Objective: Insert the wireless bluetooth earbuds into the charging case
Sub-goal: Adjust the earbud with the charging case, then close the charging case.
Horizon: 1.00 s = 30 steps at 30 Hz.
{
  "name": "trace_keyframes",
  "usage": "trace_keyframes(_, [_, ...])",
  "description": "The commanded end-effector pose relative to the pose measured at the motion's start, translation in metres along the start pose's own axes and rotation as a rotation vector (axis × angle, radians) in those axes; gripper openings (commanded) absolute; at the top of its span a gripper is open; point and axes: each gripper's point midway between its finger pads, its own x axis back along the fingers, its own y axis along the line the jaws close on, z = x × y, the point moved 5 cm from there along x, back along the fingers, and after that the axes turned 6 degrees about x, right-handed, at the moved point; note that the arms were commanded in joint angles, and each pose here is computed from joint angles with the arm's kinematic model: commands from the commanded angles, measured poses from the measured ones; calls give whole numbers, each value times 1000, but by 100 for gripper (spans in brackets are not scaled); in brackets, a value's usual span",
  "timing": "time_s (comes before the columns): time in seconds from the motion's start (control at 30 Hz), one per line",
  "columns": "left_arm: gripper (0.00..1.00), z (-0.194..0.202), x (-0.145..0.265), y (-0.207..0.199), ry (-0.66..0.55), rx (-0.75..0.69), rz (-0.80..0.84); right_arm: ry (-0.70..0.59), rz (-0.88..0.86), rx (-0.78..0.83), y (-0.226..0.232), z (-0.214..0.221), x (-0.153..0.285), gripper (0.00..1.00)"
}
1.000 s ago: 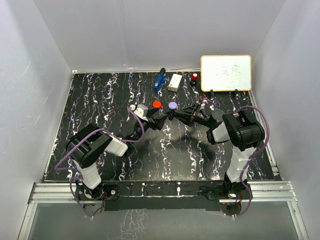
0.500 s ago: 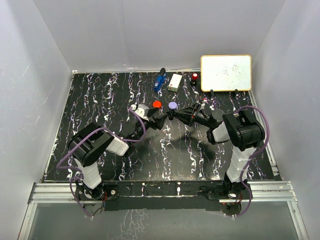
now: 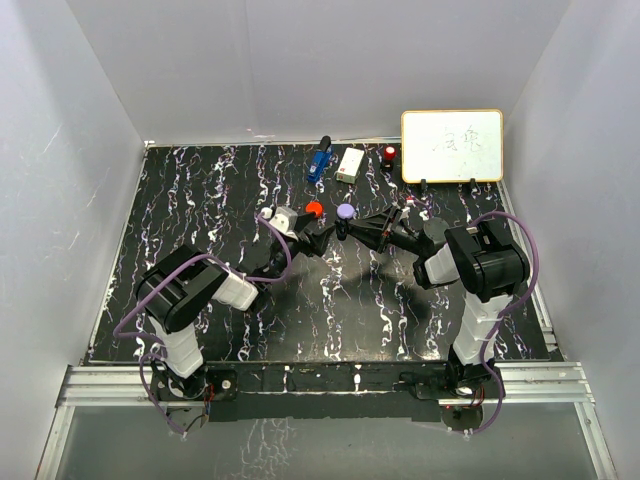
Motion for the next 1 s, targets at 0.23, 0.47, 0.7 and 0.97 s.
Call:
trace_keyframes(0.23, [65, -50, -11, -10, -219, -17, 53, 62, -227, 313, 46, 21, 8, 0])
trace_keyframes(0.47, [66, -49, 2, -5, -203, -11, 16, 58, -216, 311, 40, 19, 7, 0])
trace_keyframes(0.7, [77, -24, 24, -27, -94, -25, 173, 51, -222, 316, 41, 15, 5, 0])
trace_keyframes(0.97, [99, -6, 17, -47, -81, -235, 198, 46, -228, 314, 43, 11, 2, 0])
